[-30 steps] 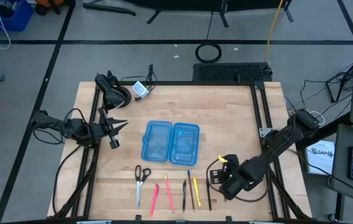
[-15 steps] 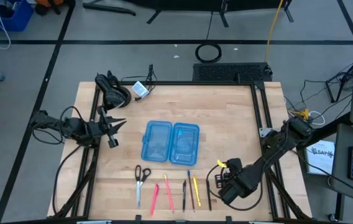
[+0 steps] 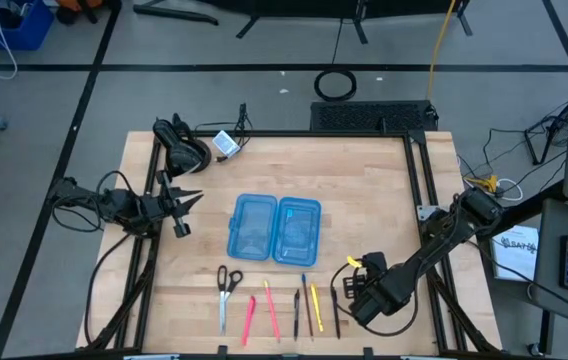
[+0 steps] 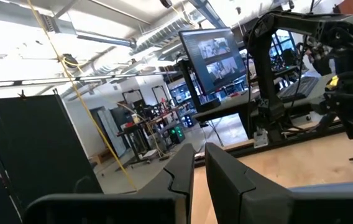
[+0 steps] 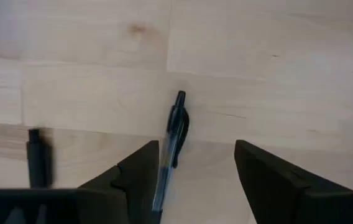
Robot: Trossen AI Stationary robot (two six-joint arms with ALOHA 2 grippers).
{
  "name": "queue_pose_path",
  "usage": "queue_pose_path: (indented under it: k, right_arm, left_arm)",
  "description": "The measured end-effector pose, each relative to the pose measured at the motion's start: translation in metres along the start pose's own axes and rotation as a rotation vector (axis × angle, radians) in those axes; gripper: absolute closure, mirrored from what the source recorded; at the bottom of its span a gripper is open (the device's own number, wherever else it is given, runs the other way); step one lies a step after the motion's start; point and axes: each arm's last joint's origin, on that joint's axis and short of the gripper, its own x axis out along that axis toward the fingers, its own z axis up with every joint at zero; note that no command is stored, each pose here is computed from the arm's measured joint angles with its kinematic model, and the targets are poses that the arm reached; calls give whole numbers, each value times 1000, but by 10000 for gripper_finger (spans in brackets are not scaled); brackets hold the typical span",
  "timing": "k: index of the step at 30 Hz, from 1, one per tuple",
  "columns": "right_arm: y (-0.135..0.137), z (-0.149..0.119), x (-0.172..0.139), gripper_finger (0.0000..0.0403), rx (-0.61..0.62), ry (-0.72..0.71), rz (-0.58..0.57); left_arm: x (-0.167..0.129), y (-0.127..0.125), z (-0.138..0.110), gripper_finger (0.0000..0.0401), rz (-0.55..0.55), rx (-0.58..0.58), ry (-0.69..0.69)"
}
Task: Pick & place school supplies into a supply box
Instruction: Put the right black pen into the blue supply box
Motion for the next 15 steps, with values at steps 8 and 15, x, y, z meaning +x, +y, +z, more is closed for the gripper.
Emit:
queue_pose_path:
  k: [8,15]
  right_arm:
    - [0,2,16,195,11,17,24]
    - [-2,4,36,195,30,43,55]
  left_arm:
    - [0,0,0,354,-1,0,2]
    - [0,0,0,354,-1,0,2]
